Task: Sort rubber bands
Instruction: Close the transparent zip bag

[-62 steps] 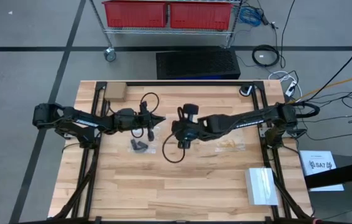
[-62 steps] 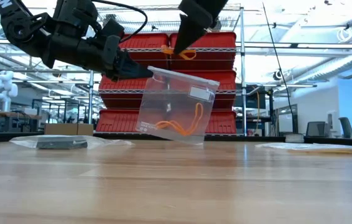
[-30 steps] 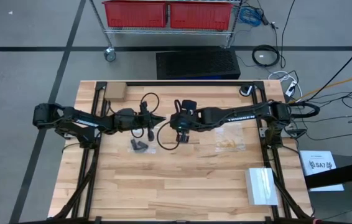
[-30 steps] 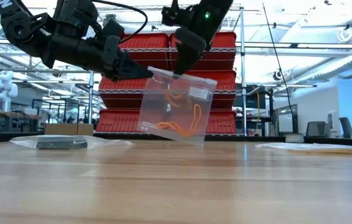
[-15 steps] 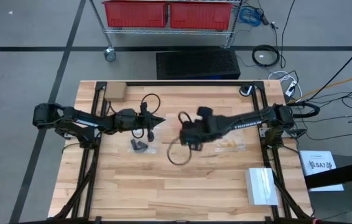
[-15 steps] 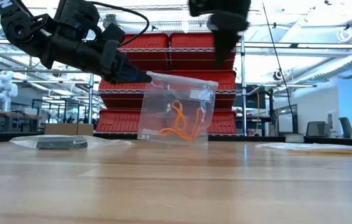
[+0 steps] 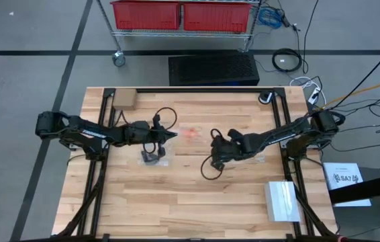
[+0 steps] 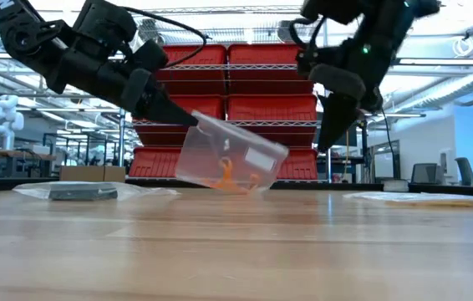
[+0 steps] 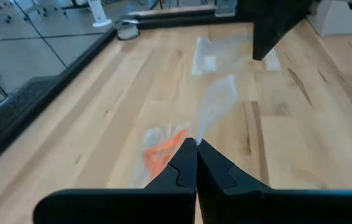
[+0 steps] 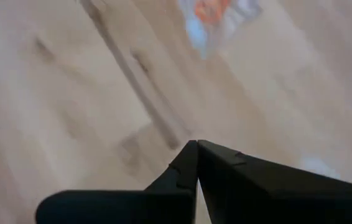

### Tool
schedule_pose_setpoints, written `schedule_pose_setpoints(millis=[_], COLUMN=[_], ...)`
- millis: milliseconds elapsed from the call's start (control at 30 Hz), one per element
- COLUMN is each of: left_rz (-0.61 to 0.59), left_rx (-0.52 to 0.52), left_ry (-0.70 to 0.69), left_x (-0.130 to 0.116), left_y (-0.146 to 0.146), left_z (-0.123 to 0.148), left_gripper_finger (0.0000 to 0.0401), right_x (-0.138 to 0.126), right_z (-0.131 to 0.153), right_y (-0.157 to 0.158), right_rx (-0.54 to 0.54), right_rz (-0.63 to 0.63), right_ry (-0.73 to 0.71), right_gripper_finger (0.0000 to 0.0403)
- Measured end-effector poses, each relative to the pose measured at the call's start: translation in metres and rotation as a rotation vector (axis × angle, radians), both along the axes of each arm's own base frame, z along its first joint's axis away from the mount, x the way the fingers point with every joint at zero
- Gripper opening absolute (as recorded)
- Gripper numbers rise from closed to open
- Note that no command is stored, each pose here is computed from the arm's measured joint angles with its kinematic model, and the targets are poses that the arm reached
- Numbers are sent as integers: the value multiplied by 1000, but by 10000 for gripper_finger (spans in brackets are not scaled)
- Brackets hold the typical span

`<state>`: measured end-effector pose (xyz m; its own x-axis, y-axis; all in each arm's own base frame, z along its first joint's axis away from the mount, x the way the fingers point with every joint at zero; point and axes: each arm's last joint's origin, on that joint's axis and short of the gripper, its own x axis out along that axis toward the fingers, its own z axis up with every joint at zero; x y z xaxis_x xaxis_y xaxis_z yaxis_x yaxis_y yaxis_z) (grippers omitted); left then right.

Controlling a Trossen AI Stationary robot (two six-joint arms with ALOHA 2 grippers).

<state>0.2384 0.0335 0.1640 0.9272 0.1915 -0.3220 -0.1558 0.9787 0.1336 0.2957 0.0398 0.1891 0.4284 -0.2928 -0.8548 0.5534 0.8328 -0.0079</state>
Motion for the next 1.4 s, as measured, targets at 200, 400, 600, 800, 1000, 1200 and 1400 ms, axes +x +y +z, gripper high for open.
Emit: schedule_pose_setpoints(millis=[200, 400, 600, 800, 1000, 1200, 1400], left_rz=[-33, -68, -106, -104, -171, -182, -187], left_rx=[-1, -18, -28, -55, -118, -129, -140], left_ry=[-28, -46, -61, -64, -89, -108, -106], left_x=[8, 23, 28, 28, 27, 25, 24], left_y=[-4, -4, -5, -5, -7, -4, 4], left_z=[-8, -5, -1, -1, 3, 8, 8], left_gripper_finger=[38, 105, 153, 170, 172, 172, 172], right_x=[-6, -10, -9, -10, -5, 0, 2], right_z=[-18, -32, -32, -34, -55, -70, -70], right_y=[-6, -11, -9, 1, 3, 4, -19], right_rx=[129, 272, 308, 276, 264, 271, 223], right_rz=[-86, -231, -234, -149, -149, -142, -215], right_ry=[-247, -321, -327, -306, -249, -218, -220], right_gripper_finger=[0, 3, 22, 12, 2, 1, 0])
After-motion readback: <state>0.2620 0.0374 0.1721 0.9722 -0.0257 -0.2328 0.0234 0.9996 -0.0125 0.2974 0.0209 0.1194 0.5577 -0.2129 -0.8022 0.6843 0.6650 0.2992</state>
